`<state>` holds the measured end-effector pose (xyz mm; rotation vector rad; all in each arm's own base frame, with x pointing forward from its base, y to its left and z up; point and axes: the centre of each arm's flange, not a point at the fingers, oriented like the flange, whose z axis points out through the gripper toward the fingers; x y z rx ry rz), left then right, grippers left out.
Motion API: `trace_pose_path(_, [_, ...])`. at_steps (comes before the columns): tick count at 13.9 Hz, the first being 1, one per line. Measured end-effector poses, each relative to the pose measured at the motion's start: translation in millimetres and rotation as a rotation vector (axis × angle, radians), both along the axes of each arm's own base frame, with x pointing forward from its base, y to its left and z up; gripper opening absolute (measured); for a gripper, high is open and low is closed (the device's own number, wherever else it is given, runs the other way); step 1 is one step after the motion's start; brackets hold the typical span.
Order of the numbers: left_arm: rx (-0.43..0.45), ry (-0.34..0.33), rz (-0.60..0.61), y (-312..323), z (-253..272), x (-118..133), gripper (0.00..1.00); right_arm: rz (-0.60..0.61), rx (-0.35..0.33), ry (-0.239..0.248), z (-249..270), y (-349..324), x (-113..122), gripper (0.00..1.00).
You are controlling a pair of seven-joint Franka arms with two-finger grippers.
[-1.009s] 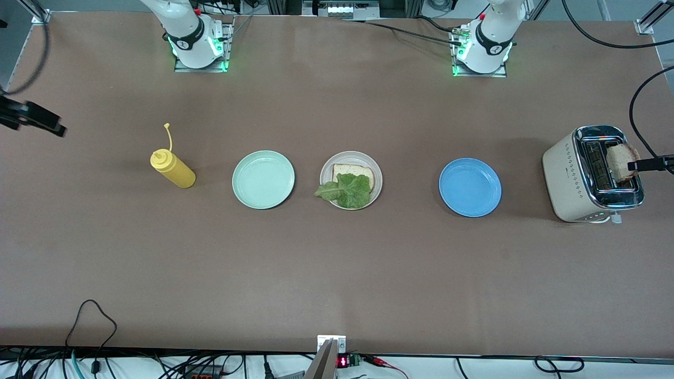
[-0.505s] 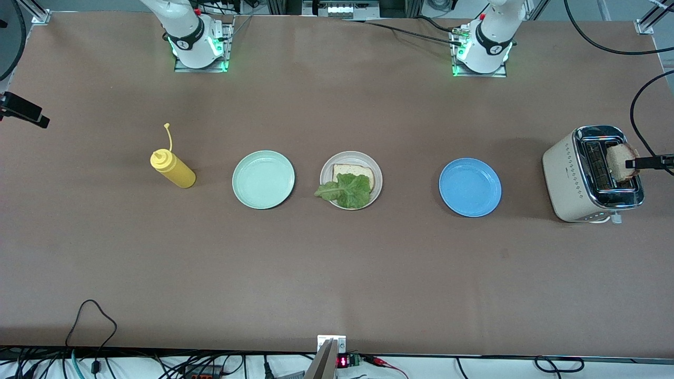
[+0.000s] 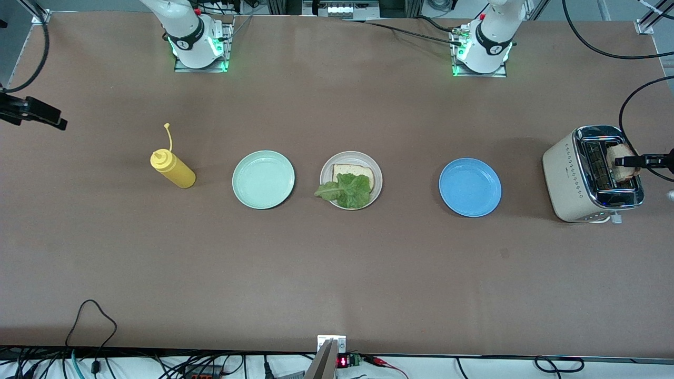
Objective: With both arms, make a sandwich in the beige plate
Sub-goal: 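Lower the left gripper onto the toasted bread slice in the toaster, then grasp the toasted bread with the left gripper and lift it out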
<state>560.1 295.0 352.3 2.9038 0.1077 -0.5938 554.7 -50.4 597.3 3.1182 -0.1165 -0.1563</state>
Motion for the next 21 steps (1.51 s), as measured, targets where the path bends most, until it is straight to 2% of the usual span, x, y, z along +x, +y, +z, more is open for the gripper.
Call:
trace_pose_path(4, [-0.019,-0.003,-0.037,-2.9,1.1,0.4,0.25,0.007,0.000,0.000,0.0,4.0,0.3,1.00])
trace_pose_path(5, [-0.028,-0.008,-0.058,-1.8,1.3,0.0,0.17,0.006,0.000,-0.001,-0.1,3.8,0.4,1.00])
trace_pose_path(6, [-0.037,-0.014,-0.077,0.7,1.8,-0.9,0.14,0.007,0.000,-0.003,-0.2,3.8,0.8,1.00])
trace_pose_path(10, [-0.038,-0.070,-0.133,8.0,22.9,5.8,0.10,0.007,-0.001,-0.007,-1.6,3.9,1.6,1.00])
trace_pose_path(11, [-0.035,-0.092,-0.153,6.8,37.5,10.9,0.10,0.007,-0.001,-0.007,-1.7,3.9,1.6,1.00])
trace_pose_path(14, [-0.048,-0.102,-0.193,-6.9,96.1,15.5,0.10,0.007,-0.001,-0.007,-1.9,3.8,1.6,1.00])
trace_pose_path(18, [-0.071,-0.128,-0.270,-50.5,159.6,24.2,0.10,0.007,-0.001,-0.006,-2.2,3.7,1.5,1.00])
trace_pose_path(21, [-0.113,-0.130,-0.390,-119.4,191.2,30.8,0.10,0.006,0.000,-0.006,-2.4,3.4,1.5,1.00])
